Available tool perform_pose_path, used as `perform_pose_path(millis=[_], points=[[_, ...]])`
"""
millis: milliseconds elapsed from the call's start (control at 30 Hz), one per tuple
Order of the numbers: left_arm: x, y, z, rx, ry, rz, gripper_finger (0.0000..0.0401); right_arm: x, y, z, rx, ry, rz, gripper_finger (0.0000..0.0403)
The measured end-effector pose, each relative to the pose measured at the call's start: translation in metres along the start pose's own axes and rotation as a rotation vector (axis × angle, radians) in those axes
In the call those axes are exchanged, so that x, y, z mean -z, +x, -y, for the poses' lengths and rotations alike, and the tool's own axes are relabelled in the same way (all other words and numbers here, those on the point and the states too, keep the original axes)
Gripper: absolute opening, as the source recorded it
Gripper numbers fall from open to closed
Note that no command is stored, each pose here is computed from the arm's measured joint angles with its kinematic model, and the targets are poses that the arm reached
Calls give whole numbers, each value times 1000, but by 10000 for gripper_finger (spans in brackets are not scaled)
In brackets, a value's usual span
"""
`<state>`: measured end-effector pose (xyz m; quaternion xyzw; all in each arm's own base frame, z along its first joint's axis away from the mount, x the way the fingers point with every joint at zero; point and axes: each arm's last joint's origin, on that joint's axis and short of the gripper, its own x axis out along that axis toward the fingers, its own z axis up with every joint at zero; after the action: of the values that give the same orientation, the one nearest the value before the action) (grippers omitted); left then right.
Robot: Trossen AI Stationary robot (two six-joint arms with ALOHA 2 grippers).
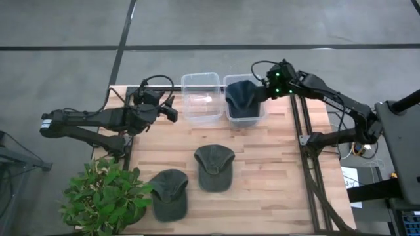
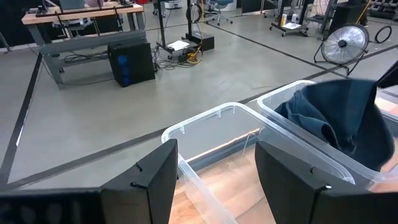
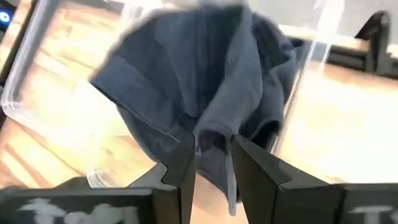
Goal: Pick & Place hat
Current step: Put the blue cap into the right transparent bin
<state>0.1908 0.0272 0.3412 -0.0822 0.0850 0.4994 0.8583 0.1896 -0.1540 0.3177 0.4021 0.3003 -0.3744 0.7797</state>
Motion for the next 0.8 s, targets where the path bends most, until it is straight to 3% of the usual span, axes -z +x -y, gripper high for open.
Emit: perform_pose_path(millis=[300, 800], points=[[-2, 0, 1, 6, -24, 14, 208, -10, -18, -9, -85, -103, 191, 64], [0, 2, 6, 61, -58, -11, 208, -10, 72, -1, 81, -200, -90, 9]])
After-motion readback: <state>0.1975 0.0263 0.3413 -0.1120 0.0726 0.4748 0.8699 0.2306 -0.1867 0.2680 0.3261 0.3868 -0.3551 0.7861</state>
